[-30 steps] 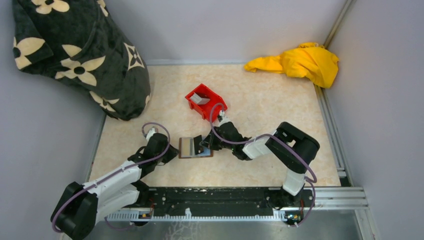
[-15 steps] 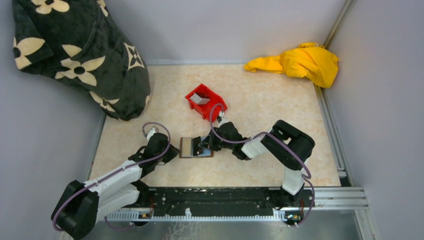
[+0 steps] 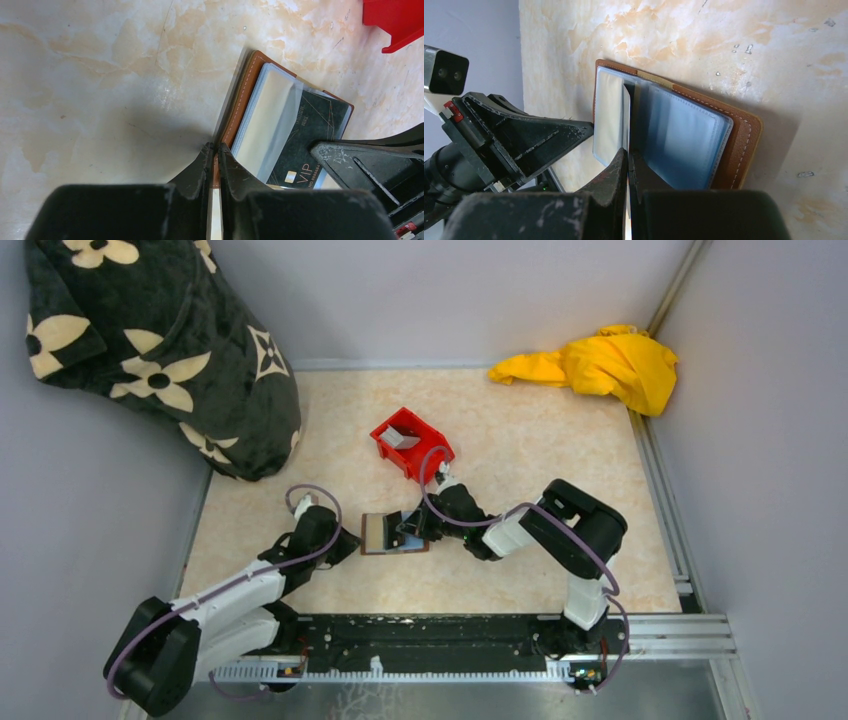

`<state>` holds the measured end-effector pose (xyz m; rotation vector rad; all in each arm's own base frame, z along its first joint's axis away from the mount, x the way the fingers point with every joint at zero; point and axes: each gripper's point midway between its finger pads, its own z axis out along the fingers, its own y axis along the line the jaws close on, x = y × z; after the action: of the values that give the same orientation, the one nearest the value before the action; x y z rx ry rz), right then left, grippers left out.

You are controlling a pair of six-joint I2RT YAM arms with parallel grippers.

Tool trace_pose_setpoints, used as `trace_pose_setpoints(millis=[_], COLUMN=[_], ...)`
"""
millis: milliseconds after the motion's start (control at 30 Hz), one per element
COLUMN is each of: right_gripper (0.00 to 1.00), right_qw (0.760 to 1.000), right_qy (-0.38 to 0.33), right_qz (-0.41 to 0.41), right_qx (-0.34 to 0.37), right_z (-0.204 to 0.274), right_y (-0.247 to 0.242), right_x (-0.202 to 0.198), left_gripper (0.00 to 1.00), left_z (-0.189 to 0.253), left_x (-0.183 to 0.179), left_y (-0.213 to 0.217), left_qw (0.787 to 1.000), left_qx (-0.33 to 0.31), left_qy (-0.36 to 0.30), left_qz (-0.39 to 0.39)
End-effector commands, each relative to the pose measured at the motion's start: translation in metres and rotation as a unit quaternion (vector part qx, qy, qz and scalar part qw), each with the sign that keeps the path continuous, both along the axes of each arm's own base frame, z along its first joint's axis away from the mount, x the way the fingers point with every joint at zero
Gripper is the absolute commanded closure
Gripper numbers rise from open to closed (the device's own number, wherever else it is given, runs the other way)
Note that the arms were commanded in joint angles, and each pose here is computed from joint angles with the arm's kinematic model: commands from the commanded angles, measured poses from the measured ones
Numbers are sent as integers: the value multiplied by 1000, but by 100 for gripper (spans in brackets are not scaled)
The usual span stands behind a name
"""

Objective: Put the credit cards into the card holder
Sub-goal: Insert the credit card into the card holder.

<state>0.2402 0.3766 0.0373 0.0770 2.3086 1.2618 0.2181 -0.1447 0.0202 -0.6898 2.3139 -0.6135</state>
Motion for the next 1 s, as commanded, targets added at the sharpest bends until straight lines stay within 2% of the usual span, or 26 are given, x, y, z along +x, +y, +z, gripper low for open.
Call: trace_pose_setpoints(millis=[0,800,967], right_gripper=[100,100,78], right_qw=[1000,995,992], right_qy=[-5,-14,-31], right_qz=[-13,24,28], right_qx=[-15,-95,-117], right_z=[-10,-30,-27], right_y=[-3,12,7], right_x=[2,-9,-7], left_gripper=[87,89,88], left_z=[-14,-15,-16], left_x=[-16,-22,-21], left_y=[0,-12,-9], left_qw=[1000,999,999], left_qx=[-1,-14,-8], left_qy=[28,28,27], left_qz=[-13,-30,-25])
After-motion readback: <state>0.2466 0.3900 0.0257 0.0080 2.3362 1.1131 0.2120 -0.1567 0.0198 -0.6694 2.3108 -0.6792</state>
